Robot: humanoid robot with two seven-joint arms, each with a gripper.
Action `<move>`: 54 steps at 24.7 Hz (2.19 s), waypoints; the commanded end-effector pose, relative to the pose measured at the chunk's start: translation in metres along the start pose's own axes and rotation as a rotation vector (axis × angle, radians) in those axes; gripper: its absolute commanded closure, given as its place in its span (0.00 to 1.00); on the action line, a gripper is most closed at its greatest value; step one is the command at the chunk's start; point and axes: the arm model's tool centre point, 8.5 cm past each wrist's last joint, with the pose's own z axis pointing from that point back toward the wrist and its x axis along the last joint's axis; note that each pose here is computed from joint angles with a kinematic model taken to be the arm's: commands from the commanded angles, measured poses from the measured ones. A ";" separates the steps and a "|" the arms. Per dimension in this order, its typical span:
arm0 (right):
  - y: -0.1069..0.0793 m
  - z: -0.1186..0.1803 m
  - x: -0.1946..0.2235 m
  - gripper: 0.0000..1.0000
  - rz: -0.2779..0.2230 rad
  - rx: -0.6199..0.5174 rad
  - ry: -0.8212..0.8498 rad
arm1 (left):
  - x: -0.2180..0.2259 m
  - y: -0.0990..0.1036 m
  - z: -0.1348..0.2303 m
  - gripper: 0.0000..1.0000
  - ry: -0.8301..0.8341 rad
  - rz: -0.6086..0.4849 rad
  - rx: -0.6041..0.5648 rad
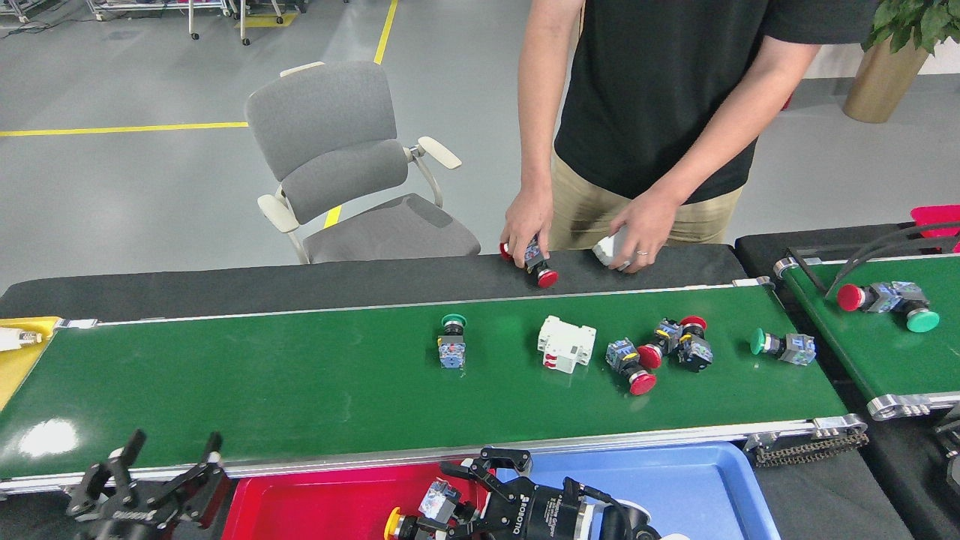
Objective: Pick switch part from conveyor to tray
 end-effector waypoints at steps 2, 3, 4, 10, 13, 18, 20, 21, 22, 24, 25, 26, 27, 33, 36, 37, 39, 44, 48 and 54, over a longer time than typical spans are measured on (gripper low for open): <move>0.004 0.049 -0.038 0.01 -0.093 -0.057 0.398 | 0.016 0.009 -0.016 0.00 -0.017 -0.016 -0.014; 0.006 0.067 -0.046 0.01 -0.122 -0.079 0.544 | 0.024 0.010 -0.021 0.00 -0.016 -0.031 -0.026; 0.008 0.081 -0.051 0.01 -0.138 -0.089 0.645 | 0.029 0.009 -0.024 0.00 -0.012 -0.045 -0.031; 0.024 0.115 -0.064 0.01 -0.135 -0.051 0.876 | 0.068 0.019 -0.060 0.00 -0.052 -0.057 -0.023; 0.016 0.095 -0.071 0.01 -0.090 -0.043 0.849 | 0.076 0.017 -0.083 0.00 -0.054 -0.030 -0.051; 0.013 0.038 -0.072 0.01 -0.051 0.014 0.760 | 0.074 0.009 -0.097 0.00 -0.054 -0.021 -0.084; 0.006 0.015 -0.075 0.01 -0.055 0.022 0.728 | 0.072 0.005 -0.104 0.00 -0.052 -0.016 -0.100; 0.002 0.004 -0.075 0.01 -0.058 0.019 0.716 | 0.071 0.002 -0.107 0.00 -0.044 -0.014 -0.113; -0.001 -0.005 -0.074 0.01 -0.056 0.018 0.702 | 0.068 0.001 -0.110 0.00 -0.034 -0.014 -0.119; -0.003 -0.022 -0.073 0.01 -0.041 0.035 0.666 | 0.065 -0.004 -0.118 0.00 -0.022 -0.011 -0.140; -0.002 -0.031 -0.070 0.01 -0.040 0.047 0.649 | 0.064 -0.005 -0.121 0.00 -0.016 -0.009 -0.147; -0.001 -0.041 -0.069 0.01 -0.042 0.059 0.636 | 0.062 -0.007 -0.124 0.00 -0.012 -0.006 -0.155; 0.000 -0.047 -0.069 0.01 -0.050 0.067 0.631 | 0.061 -0.007 -0.126 0.01 -0.008 -0.001 -0.157; 0.015 -0.069 -0.066 0.40 -0.047 0.143 0.587 | 0.054 -0.010 -0.141 0.44 0.056 0.014 -0.178; 0.019 -0.070 -0.064 0.78 -0.046 0.155 0.576 | 0.052 -0.010 -0.141 0.89 0.059 0.045 -0.174; 0.019 -0.069 -0.065 0.80 -0.043 0.155 0.577 | 0.051 -0.008 -0.140 0.93 0.057 0.055 -0.167; 0.017 -0.069 -0.065 0.86 -0.042 0.152 0.578 | 0.054 -0.007 -0.136 0.96 0.037 0.063 -0.155; 0.006 -0.061 -0.066 0.90 -0.019 0.106 0.552 | 0.071 0.012 -0.077 0.94 -0.264 -0.007 -0.037; -0.008 -0.035 -0.036 0.90 0.030 0.030 0.381 | 0.071 0.004 0.015 0.52 -0.502 -0.021 -0.042; 0.005 -0.010 0.030 0.00 0.038 0.039 0.059 | 0.067 -0.019 0.056 0.01 -0.455 0.033 -0.114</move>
